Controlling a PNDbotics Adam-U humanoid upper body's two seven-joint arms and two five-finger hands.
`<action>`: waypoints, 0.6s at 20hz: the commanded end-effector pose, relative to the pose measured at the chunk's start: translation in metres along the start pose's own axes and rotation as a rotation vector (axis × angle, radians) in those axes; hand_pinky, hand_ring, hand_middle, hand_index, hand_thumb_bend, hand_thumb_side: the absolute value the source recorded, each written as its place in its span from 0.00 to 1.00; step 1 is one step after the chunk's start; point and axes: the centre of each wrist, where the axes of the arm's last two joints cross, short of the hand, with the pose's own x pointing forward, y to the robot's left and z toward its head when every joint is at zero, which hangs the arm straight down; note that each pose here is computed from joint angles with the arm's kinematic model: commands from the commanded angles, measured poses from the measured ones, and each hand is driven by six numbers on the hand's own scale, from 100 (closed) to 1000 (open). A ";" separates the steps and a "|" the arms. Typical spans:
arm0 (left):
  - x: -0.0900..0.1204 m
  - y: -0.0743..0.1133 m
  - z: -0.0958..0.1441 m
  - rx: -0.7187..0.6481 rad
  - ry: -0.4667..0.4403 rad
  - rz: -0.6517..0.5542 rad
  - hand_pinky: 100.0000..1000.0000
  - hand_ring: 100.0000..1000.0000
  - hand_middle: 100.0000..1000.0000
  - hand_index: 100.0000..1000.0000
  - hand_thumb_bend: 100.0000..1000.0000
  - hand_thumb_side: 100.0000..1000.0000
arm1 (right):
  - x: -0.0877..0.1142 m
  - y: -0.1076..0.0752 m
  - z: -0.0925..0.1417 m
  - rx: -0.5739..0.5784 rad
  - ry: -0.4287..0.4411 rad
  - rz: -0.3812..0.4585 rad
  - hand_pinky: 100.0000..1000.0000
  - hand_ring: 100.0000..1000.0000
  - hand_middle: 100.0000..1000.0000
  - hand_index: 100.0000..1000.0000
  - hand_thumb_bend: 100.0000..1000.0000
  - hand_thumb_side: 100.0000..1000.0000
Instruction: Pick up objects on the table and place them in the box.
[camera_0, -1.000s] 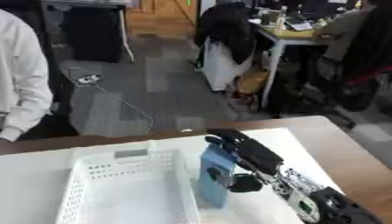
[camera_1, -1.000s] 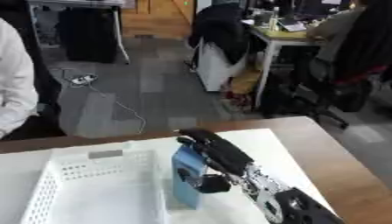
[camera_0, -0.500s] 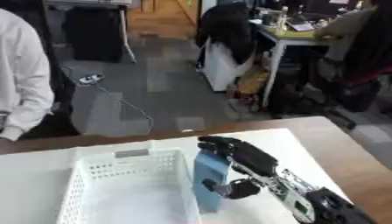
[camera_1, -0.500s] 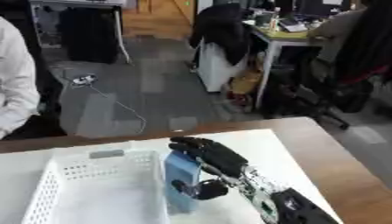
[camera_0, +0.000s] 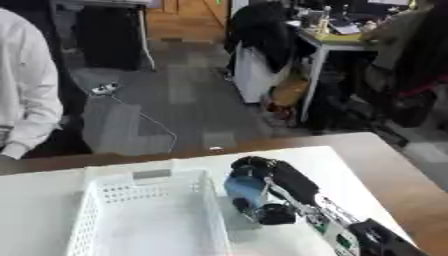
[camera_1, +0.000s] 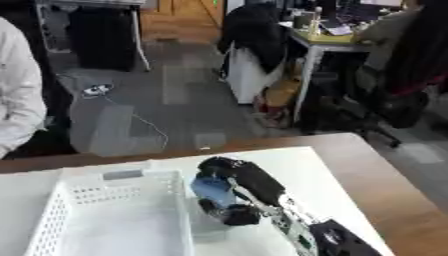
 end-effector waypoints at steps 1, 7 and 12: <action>0.004 0.004 -0.003 -0.003 -0.018 -0.013 0.46 0.38 0.58 0.56 0.83 0.74 | 0.000 -0.020 -0.006 -0.092 0.034 -0.064 0.00 0.00 0.00 0.00 0.11 0.00; 0.004 0.006 0.001 -0.001 -0.009 -0.023 0.46 0.37 0.58 0.56 0.83 0.74 | 0.013 -0.051 -0.019 -0.204 0.046 -0.193 0.00 0.00 0.00 0.00 0.10 0.00; 0.004 0.007 0.003 -0.001 -0.003 -0.029 0.46 0.37 0.58 0.57 0.83 0.74 | 0.030 -0.071 -0.027 -0.279 0.004 -0.257 0.00 0.00 0.00 0.00 0.05 0.00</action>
